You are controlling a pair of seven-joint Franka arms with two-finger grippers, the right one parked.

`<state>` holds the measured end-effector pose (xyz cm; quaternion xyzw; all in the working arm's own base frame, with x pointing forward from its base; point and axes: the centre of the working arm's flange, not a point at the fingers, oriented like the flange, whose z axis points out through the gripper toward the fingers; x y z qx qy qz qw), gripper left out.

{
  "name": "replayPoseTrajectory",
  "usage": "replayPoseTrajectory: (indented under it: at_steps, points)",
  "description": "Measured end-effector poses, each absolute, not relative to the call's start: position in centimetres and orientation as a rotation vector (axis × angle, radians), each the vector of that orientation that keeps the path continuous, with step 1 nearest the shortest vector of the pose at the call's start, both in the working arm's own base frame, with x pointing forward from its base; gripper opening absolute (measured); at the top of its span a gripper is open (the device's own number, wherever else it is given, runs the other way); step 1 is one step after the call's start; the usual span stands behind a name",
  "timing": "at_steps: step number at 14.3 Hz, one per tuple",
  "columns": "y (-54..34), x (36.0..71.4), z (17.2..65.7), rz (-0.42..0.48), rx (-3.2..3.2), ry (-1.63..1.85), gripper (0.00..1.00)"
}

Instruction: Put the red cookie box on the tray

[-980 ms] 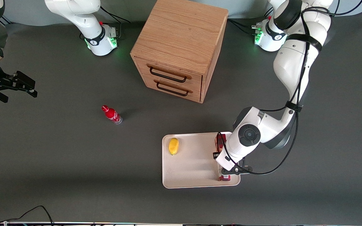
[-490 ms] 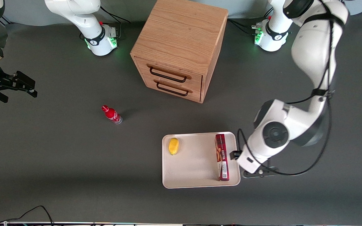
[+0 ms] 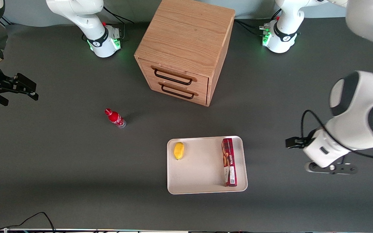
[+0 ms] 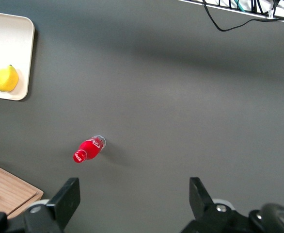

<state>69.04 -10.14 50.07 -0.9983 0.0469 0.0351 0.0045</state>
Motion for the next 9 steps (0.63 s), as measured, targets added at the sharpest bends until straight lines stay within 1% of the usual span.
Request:
replayPoseTrajectory:
  at_steps: [4, 6, 9]
  points:
    - [-4.0, 65.4, 55.6, 0.108, -3.148, 0.273, 1.0]
    - [-3.3, 62.6, 57.9, 0.097, -3.12, 0.293, 1.0]
    - [-4.7, 58.5, 60.2, 0.085, -3.065, 0.305, 1.0]
